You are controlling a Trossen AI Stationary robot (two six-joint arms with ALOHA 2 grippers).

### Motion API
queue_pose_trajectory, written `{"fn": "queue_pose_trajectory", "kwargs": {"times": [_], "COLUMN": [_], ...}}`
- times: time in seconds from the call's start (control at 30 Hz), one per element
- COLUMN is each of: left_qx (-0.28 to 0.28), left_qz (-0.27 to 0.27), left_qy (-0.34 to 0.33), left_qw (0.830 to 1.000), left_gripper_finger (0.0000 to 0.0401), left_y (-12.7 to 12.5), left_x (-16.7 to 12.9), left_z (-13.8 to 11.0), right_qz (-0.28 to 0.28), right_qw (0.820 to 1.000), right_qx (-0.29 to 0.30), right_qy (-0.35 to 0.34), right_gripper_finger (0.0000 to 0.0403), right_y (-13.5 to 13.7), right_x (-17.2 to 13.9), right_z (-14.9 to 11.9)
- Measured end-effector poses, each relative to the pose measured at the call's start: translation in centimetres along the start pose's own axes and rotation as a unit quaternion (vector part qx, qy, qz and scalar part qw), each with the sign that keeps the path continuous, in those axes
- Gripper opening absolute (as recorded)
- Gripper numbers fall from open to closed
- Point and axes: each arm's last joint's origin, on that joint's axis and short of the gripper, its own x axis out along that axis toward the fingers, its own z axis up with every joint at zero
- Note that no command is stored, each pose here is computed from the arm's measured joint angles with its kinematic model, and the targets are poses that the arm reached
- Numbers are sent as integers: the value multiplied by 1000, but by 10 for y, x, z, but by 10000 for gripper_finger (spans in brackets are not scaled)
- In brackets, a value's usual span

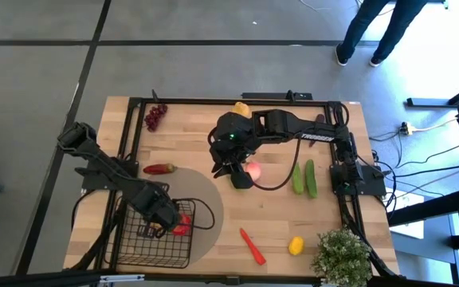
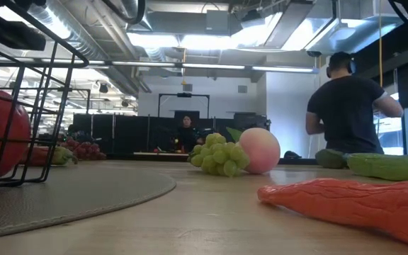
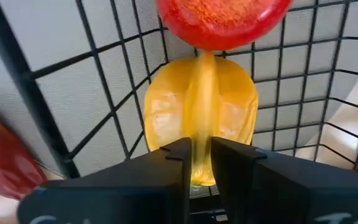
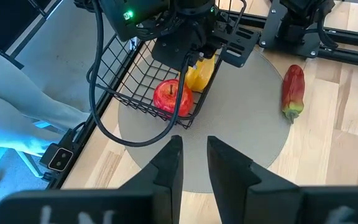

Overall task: Build produce basket
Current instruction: Put the yellow starfruit into the wire basket, then put the red chili pepper into the wire basket

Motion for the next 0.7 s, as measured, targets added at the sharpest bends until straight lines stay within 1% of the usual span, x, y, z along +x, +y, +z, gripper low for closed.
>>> {"fn": "queue_pose_trajectory", "kwargs": {"times": [0.2,0.33,0.43,0.57,0.7], "left_qx": [-7,-55,-77,-107,-156], "left_qz": [1,1,-2,-21,-23], "left_qy": [0,0,0,-29,-92], "left_qw": [1000,998,997,994,983], "left_gripper_finger": [77,76,75,78,75], "left_y": [0,1,1,4,14], "left_x": [0,0,-3,-20,-43], "left_z": [0,0,-2,-10,-22], "right_qz": [0,-17,-30,-32,-32], "right_qw": [1000,1000,999,999,999], "right_qx": [0,5,9,9,-1], "right_qy": [2,17,30,32,31], "right_gripper_finger": [71,71,71,71,71], "right_y": [0,-1,-1,-2,-2], "right_x": [0,0,0,-1,-3], "right_z": [0,-3,-5,-6,-6]}}
